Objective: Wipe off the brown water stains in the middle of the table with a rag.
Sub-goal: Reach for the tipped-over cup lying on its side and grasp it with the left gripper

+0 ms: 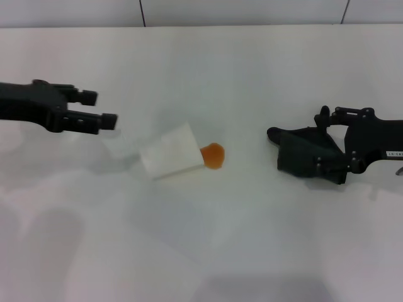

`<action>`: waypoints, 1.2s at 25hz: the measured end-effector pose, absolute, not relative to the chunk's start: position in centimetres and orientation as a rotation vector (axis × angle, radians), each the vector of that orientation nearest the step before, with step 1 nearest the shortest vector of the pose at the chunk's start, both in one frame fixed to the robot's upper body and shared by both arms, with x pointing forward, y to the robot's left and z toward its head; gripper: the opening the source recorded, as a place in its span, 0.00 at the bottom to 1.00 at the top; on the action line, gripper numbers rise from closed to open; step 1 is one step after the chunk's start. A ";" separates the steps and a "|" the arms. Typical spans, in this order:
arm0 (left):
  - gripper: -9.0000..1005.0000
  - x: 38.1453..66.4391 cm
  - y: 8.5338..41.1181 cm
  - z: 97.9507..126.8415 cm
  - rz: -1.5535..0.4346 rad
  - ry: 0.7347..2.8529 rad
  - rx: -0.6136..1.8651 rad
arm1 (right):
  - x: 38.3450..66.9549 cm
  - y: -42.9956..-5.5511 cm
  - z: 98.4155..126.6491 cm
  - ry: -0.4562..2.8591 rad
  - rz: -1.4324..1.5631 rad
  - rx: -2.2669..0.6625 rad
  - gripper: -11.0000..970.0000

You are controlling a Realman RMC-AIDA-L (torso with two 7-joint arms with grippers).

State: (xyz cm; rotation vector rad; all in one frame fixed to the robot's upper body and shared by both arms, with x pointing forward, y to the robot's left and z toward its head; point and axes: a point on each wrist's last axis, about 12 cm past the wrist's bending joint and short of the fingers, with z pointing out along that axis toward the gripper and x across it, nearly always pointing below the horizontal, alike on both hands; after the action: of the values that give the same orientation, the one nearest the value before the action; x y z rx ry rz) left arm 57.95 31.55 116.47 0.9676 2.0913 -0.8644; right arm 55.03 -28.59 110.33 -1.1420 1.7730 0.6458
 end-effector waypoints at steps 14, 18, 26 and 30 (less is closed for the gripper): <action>0.84 63.3 24.4 121.5 -0.506 2.212 1.463 | 55.1 -28.4 110.4 1.766 0.651 -1.142 0.90; 0.83 63.9 22.2 121.1 -0.534 2.181 1.573 | 55.1 -28.4 110.4 1.766 0.651 -1.142 0.90; 0.83 64.0 20.0 118.4 -0.524 2.230 1.710 | 55.0 -28.5 110.3 1.769 0.652 -1.135 0.90; 0.83 64.0 19.8 117.9 -0.516 2.245 1.705 | 55.1 -28.5 110.4 1.767 0.650 -1.134 0.90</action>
State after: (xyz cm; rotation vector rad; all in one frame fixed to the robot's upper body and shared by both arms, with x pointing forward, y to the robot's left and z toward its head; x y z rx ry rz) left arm 64.03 19.85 117.90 1.7052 2.2446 -0.5159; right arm 55.08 -28.49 110.40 -1.1344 1.7667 0.6503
